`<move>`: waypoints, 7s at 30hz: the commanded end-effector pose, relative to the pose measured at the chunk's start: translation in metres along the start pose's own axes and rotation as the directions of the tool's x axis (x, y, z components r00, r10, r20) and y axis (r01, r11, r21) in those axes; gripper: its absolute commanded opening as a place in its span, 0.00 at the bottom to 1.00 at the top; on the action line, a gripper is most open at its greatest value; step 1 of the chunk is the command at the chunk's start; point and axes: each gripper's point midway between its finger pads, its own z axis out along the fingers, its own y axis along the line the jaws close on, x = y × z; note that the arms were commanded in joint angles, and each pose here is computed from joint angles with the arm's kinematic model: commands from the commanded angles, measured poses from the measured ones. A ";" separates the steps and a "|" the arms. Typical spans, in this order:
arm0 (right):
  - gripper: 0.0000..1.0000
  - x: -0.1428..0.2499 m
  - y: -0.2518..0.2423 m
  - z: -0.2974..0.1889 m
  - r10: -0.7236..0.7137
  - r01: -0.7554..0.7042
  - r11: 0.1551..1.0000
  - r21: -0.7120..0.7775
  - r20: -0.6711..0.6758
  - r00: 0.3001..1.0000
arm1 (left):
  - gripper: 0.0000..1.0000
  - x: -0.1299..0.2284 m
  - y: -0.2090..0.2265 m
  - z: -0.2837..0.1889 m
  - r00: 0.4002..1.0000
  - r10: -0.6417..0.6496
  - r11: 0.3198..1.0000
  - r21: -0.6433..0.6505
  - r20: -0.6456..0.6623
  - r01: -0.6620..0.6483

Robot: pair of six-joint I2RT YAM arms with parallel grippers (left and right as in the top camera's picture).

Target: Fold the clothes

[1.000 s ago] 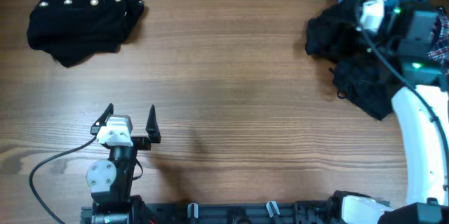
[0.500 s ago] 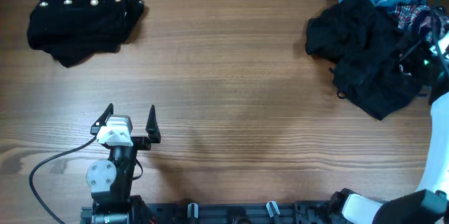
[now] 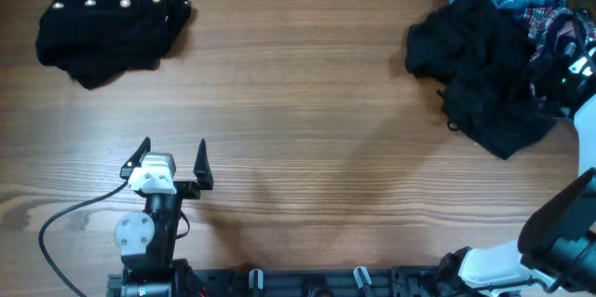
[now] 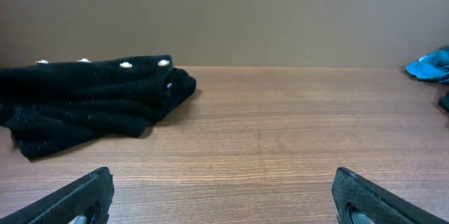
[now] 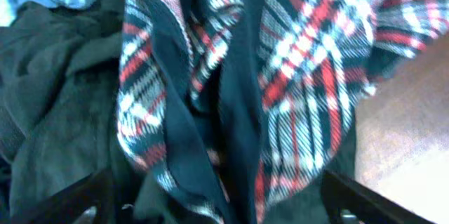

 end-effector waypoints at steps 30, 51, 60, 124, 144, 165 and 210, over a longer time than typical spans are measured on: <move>0.04 0.016 0.001 0.049 -0.101 0.097 0.994 -0.051 -0.072 0.992 | 1.00 0.003 0.004 0.000 1.000 -0.016 1.000 -0.018 -0.007 0.016; 0.04 -0.048 0.120 -0.183 -0.193 0.375 0.844 -0.384 0.434 0.880 | 1.00 0.003 0.004 0.000 1.000 -0.016 1.000 -0.018 -0.007 0.016; 0.04 -0.036 0.234 -0.327 -0.076 0.599 0.419 -0.683 0.630 0.772 | 1.00 0.003 0.004 0.000 1.000 -0.015 1.000 -0.018 -0.007 0.015; 0.04 0.263 0.557 -0.353 -0.300 0.467 -0.203 -0.860 0.509 0.807 | 1.00 -0.162 0.001 -0.043 0.976 0.094 0.994 -0.072 0.195 -0.081; 1.00 0.216 0.540 -0.335 -0.289 0.518 -0.241 -0.821 0.570 0.769 | 1.00 -0.156 -0.001 -0.041 0.981 0.090 0.995 -0.058 0.172 -0.081; 1.00 0.294 0.480 -0.247 -0.725 0.437 -0.002 -0.900 0.302 0.619 | 1.00 -0.154 -0.043 -0.044 0.979 0.085 0.976 0.181 0.183 -0.119; 1.00 0.109 0.398 -0.148 -0.650 0.625 0.496 -0.602 0.219 0.727 | 1.00 0.011 -0.025 0.132 0.756 -0.506 0.820 0.038 -0.414 0.570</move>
